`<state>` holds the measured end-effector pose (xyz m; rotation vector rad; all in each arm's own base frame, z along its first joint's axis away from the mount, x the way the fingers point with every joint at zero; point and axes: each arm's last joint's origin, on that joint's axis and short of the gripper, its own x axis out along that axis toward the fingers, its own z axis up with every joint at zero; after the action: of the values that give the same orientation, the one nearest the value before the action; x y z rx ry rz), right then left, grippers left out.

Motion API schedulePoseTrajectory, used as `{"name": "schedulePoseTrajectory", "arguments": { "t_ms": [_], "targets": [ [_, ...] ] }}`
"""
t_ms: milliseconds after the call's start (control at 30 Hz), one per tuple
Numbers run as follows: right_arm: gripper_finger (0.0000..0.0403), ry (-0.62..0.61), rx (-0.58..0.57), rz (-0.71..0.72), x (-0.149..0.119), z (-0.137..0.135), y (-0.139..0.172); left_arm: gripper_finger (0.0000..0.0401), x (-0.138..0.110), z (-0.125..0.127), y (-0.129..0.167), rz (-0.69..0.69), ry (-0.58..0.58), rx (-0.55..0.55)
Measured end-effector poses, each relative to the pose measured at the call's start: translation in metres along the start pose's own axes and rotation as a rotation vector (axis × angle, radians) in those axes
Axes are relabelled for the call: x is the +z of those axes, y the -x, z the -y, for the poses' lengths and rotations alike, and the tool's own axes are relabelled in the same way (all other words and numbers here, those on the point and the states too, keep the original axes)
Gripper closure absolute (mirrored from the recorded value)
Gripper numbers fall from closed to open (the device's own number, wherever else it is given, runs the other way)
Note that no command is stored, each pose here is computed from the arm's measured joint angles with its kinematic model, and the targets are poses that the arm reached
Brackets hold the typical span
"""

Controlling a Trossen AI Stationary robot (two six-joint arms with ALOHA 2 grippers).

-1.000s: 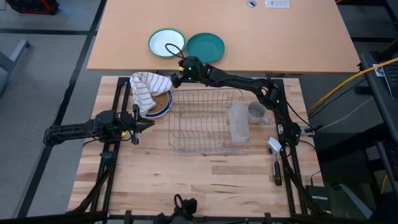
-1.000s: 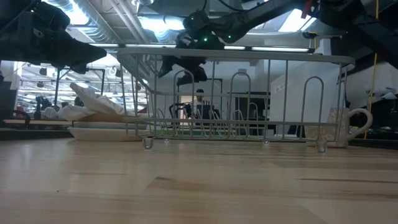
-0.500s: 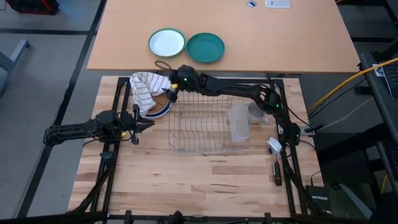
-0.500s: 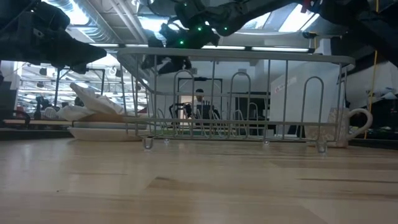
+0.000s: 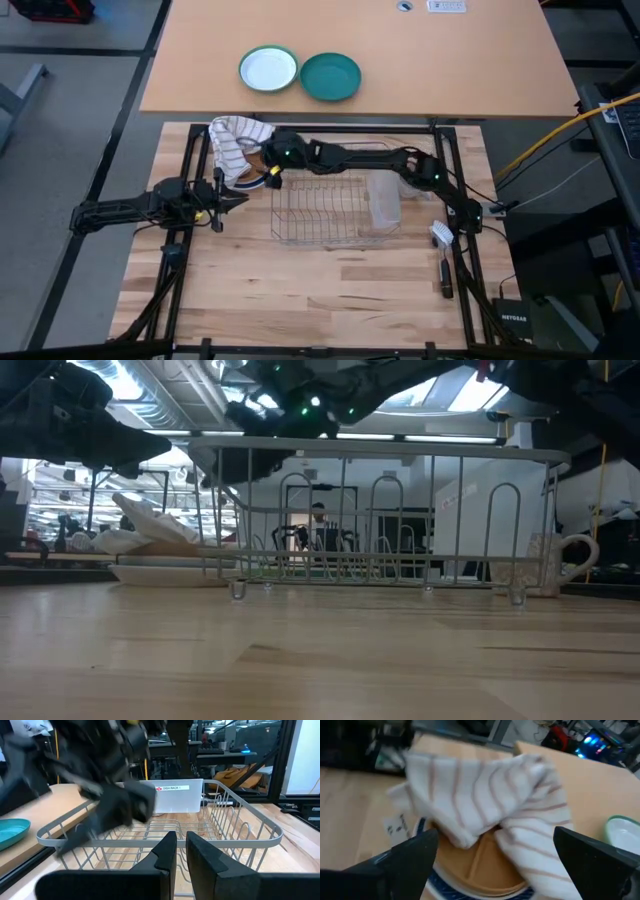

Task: Sort dishes
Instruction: Prepare the dish rack

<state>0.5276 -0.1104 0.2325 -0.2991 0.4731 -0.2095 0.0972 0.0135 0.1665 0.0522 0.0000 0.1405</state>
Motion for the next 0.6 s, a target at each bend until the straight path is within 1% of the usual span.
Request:
{"name": "schedulePoseTrajectory", "arguments": {
  "t_ms": [200, 300, 500, 600],
  "targets": [
    [0.0004, 0.014, -0.021, 0.094, -0.002, -0.014, -0.014, 0.0368, 0.0, 0.0, 0.0, 0.0, 0.0, 0.0],
    [0.0004, 0.014, -0.035, 0.111, 0.0, -0.019, -0.015, 0.0368, 0.0, 0.0, 0.0, 0.0, 0.0, 0.0],
    [0.0004, 0.045, -0.085, 0.081, -0.001, -0.018, -0.015, 0.0368, 0.0, 0.0, 0.0, 0.0, 0.0, 0.0],
    [0.0004, 0.061, -0.085, 0.043, -0.004, -0.015, -0.014, 0.0368, 0.0, 0.0, 0.0, 0.0, 0.0, 0.0]
  ]
}}
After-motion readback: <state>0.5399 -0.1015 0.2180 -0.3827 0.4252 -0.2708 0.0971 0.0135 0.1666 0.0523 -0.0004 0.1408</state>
